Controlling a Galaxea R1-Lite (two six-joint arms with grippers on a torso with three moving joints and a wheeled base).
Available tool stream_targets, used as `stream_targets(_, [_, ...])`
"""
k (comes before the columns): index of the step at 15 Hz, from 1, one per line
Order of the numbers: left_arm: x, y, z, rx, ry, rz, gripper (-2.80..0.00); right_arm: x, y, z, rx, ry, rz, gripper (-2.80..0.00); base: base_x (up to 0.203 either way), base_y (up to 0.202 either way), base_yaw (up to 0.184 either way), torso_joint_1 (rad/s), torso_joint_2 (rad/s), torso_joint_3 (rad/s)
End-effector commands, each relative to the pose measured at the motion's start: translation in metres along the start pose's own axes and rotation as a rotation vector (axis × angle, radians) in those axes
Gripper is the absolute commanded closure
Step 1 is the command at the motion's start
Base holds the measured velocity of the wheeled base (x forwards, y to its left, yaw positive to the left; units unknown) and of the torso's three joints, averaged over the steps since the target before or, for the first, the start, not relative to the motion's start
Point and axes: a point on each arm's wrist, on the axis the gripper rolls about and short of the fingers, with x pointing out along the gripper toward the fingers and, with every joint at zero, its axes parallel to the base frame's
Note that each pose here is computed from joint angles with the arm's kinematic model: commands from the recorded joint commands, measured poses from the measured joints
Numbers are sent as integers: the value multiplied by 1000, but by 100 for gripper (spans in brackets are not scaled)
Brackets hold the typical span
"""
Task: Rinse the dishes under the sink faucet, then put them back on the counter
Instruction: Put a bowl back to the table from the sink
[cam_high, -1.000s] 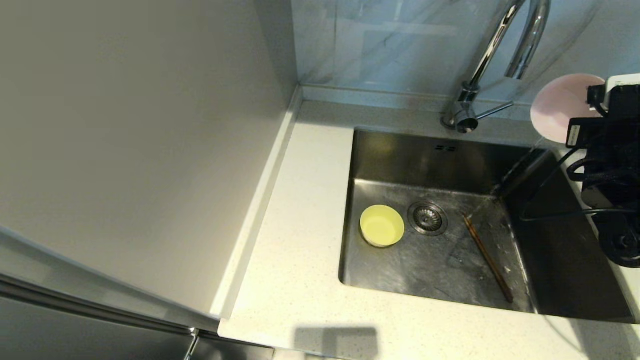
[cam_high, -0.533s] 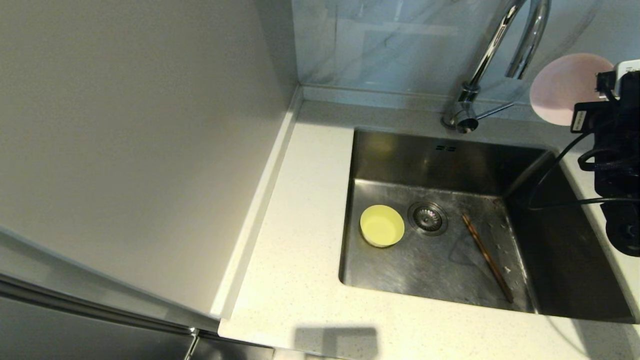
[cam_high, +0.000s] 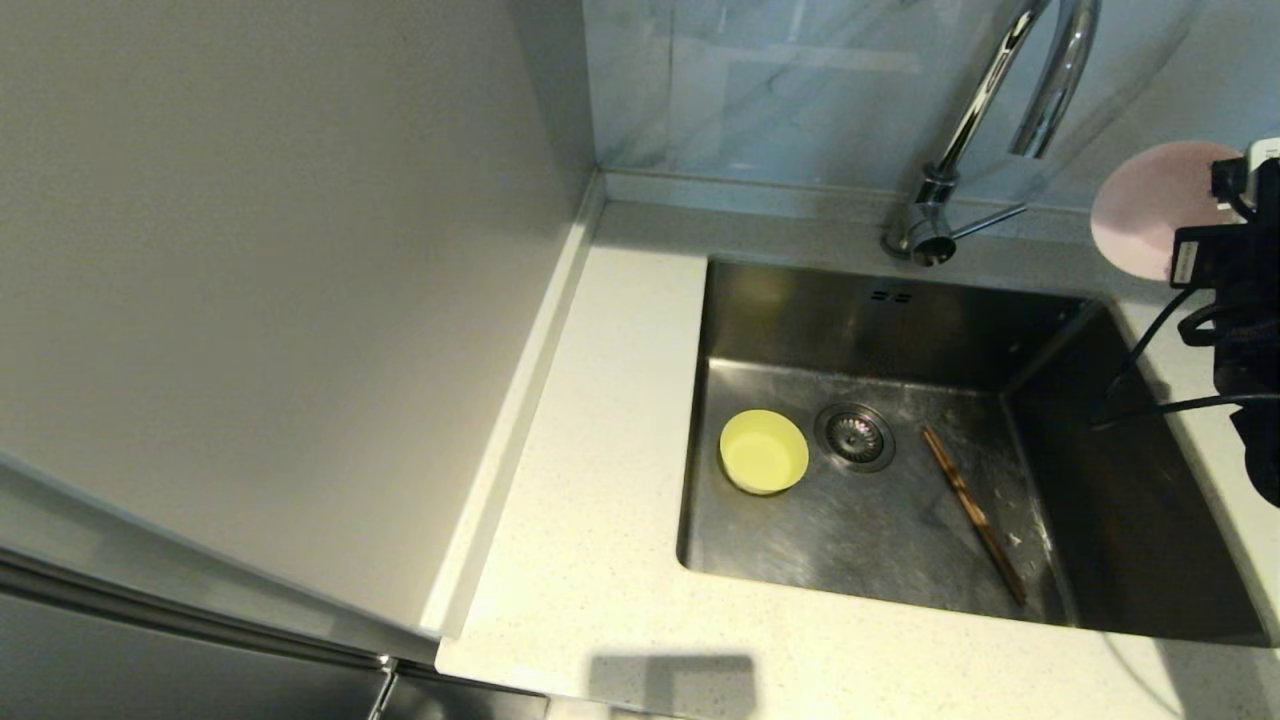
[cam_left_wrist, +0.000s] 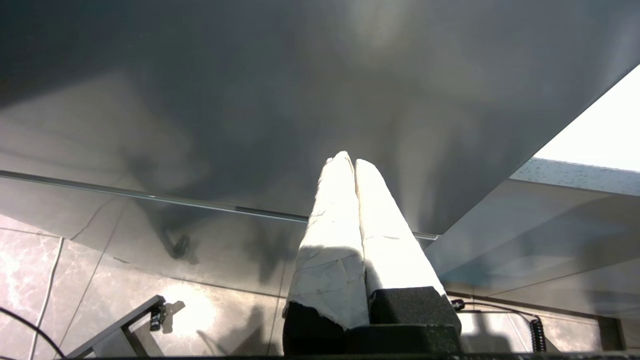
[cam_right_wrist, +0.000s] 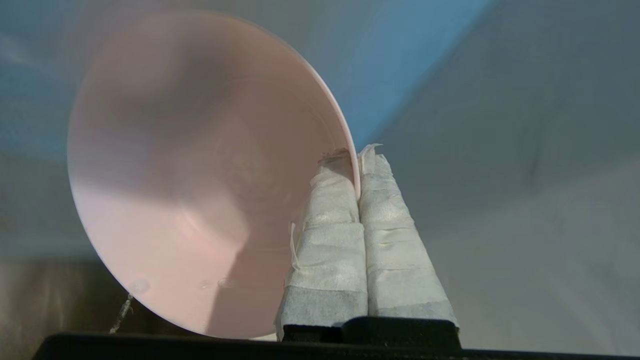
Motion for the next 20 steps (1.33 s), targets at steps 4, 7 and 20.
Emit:
stream_targets(4, [0, 0, 0, -1, -4, 0, 0, 27, -28, -22, -41, 509, -2, 0, 0, 0, 0, 0, 0, 0])
stream_targets(7, [0, 0, 0, -1, -4, 0, 0, 38, -55, -22, 64, 784, -14, 0, 0, 0, 0, 0, 0, 0])
stream_targets(20, [0, 0, 0, -1, -4, 0, 0, 70, -60, -73, 209, 910, -56, 0, 0, 0, 0, 0, 0, 0])
